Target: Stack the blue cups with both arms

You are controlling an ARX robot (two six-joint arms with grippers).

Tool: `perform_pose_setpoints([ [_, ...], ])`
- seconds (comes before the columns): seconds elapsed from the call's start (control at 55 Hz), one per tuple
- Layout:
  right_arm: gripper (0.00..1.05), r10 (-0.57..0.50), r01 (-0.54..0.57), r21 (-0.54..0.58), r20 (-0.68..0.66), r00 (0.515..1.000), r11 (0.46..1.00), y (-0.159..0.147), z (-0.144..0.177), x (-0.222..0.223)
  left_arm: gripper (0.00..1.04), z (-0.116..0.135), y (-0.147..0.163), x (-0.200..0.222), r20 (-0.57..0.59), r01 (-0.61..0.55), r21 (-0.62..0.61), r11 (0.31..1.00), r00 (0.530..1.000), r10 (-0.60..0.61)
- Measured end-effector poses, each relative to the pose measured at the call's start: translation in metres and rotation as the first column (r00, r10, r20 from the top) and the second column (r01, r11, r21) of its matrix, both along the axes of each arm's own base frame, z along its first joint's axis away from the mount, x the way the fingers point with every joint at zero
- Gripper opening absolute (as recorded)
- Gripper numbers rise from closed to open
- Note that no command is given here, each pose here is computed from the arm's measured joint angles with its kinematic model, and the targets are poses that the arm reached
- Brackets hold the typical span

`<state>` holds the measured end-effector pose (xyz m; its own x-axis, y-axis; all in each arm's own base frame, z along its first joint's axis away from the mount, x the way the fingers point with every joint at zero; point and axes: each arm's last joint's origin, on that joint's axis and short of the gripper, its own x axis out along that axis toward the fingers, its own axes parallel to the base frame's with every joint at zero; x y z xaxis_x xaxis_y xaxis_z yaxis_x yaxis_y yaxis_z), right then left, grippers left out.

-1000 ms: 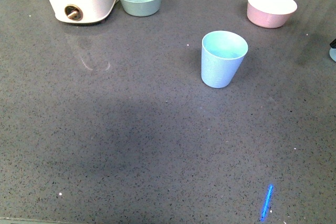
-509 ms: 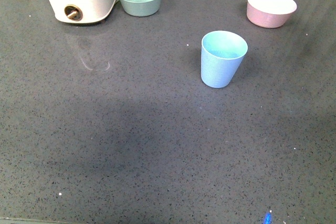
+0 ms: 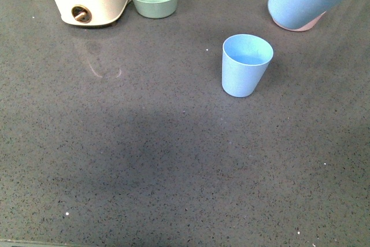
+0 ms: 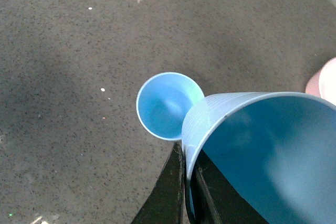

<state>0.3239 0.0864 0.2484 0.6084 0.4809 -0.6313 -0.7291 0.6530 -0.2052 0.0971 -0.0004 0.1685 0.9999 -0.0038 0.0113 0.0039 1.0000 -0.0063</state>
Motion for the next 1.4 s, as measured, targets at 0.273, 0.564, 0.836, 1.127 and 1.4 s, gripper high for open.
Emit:
perform_pose_setpoints([
  [0.273, 0.02, 0.027, -0.028, -0.035, -0.043, 0.999, 0.999, 0.030, -0.016, 0.016, 0.96, 0.000, 0.000, 0.000, 0.000, 0.000, 0.000, 1.000, 1.000, 0.000],
  [0.564, 0.02, 0.025, -0.030, -0.058, -0.084, 0.996, 0.998, 0.045, -0.033, 0.031, 0.96, 0.000, 0.000, 0.000, 0.000, 0.000, 0.000, 1.000, 1.000, 0.000],
  [0.836, 0.02, 0.029, -0.038, -0.078, -0.121, 0.992, 0.996, 0.055, -0.048, 0.034, 0.96, 0.000, 0.000, 0.000, 0.000, 0.000, 0.000, 1.000, 1.000, 0.000],
  [1.127, 0.17, 0.022, -0.031, -0.072, -0.125, 0.992, 0.997, 0.057, -0.052, 0.036, 0.96, 0.000, 0.000, 0.000, 0.000, 0.000, 0.000, 1.000, 1.000, 0.000],
  [1.4, 0.67, 0.011, -0.015, -0.040, -0.102, 0.995, 0.999, 0.050, -0.045, 0.034, 0.96, 0.000, 0.000, 0.000, 0.000, 0.000, 0.000, 1.000, 1.000, 0.000],
])
